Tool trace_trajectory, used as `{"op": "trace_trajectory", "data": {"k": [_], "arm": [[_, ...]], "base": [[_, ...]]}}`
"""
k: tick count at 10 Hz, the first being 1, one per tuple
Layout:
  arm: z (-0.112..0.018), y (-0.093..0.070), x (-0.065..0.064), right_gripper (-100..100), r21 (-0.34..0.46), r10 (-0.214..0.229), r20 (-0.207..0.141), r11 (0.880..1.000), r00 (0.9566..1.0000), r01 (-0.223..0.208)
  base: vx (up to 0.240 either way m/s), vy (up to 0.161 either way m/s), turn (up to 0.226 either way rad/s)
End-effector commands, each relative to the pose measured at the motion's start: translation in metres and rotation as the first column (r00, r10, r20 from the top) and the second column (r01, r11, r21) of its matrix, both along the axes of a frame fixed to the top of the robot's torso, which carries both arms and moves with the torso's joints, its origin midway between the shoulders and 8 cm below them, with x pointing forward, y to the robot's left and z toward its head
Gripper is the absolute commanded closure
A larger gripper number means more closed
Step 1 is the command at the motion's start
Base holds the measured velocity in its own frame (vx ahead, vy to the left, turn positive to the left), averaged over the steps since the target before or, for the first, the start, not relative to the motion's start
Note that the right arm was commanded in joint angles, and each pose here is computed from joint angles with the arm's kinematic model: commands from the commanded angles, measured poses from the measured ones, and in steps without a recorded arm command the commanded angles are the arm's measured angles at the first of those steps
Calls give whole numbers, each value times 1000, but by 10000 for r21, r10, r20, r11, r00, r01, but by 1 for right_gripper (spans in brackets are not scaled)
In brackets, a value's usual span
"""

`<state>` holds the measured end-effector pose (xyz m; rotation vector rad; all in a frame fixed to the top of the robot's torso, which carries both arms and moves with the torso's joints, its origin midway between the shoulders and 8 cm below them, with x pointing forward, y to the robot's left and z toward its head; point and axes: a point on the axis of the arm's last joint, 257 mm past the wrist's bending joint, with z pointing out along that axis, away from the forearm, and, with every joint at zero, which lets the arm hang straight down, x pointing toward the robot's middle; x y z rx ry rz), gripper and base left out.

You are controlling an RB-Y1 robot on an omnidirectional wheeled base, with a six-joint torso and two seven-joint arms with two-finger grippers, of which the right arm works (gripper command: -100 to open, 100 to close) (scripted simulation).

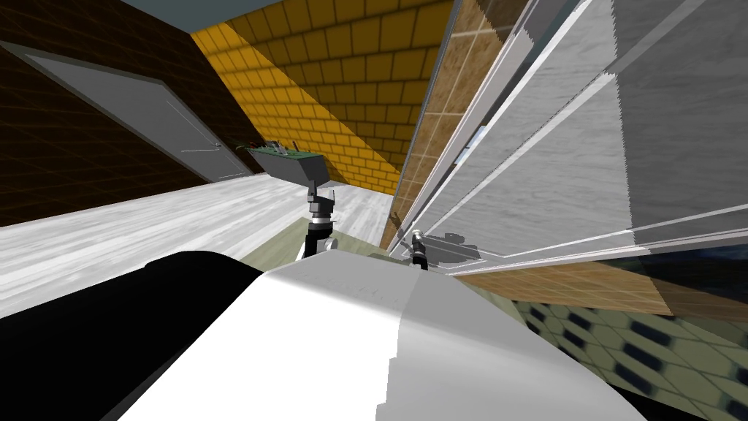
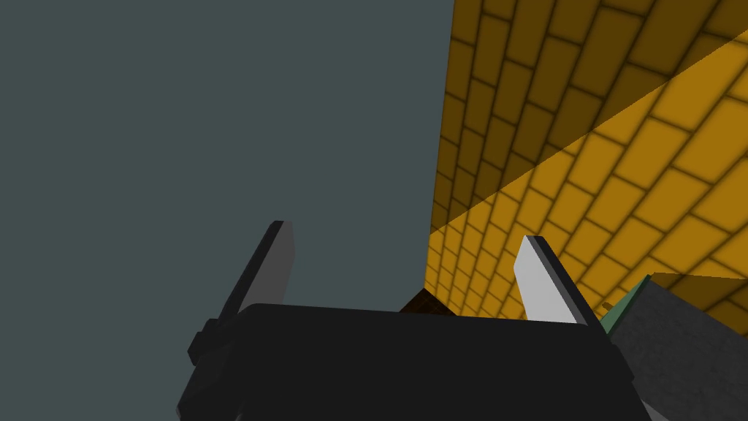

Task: Push the door open

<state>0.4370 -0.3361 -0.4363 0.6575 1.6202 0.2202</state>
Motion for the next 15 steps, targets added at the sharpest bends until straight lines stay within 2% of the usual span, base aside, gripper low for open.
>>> {"op": "trace_trajectory", "data": {"k": [1, 10, 11, 15], "arm": [[-3, -29, -12, 100, 348, -519, -7, 9980, 9987, 519], [-3, -29, -12, 100, 348, -519, -7, 9980, 9987, 519], [2, 4, 1, 100, 848, -70, 283, 9964, 9996, 46], [6, 11, 2, 100, 1814, -145, 668, 9834, 9977, 21]], "base": [[-42, -67, 141], [-6, -11, 12], [-31, -1, 110], [-39, -59, 74]]}}
